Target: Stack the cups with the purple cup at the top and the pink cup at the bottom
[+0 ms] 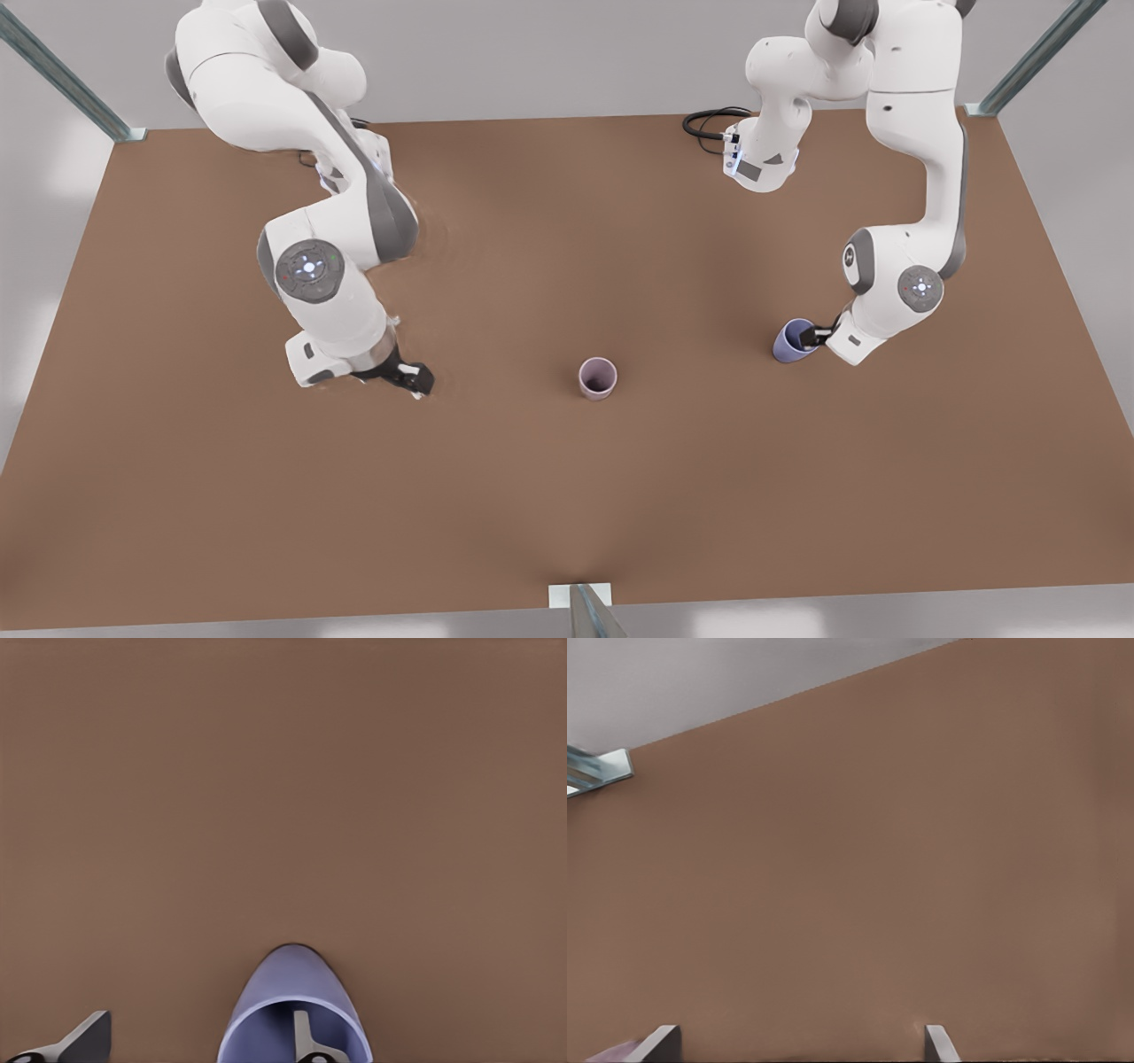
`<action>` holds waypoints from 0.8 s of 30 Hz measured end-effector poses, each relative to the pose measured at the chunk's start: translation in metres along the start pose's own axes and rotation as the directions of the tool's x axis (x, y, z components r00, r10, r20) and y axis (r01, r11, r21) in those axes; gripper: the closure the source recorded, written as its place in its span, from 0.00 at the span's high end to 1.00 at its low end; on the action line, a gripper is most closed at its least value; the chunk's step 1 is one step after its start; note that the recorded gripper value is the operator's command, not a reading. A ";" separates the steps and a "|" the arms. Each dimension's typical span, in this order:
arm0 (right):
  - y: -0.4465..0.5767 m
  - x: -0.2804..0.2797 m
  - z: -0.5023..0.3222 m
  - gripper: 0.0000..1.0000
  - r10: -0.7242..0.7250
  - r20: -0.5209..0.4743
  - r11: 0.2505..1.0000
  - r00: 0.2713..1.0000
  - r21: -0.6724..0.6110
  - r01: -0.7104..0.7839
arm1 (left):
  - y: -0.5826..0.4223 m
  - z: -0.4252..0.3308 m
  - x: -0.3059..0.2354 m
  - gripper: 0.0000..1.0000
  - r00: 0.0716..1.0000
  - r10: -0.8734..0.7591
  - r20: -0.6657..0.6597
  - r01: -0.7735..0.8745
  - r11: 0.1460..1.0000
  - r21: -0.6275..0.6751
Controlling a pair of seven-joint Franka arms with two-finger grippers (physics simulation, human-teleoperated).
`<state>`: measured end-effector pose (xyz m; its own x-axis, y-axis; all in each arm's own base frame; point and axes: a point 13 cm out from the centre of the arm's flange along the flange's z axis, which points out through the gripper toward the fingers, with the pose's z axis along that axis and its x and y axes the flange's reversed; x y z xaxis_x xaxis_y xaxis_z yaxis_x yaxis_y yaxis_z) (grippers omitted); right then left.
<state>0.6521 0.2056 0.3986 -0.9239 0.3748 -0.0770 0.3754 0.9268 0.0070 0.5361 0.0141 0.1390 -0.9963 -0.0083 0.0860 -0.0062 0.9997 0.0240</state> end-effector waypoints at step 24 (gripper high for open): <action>-0.251 -0.034 0.026 1.00 -0.148 -0.140 0.989 0.979 -0.003 0.149 | 0.001 0.040 0.034 0.87 0.995 0.006 -0.104 -0.006 1.000 -0.004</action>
<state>0.5915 -0.0409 0.3732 -0.9703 0.2333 0.0636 0.2336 0.9723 -0.0017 0.4988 0.0161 0.1020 -0.9819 -0.0049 0.1895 0.0004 0.9996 0.0275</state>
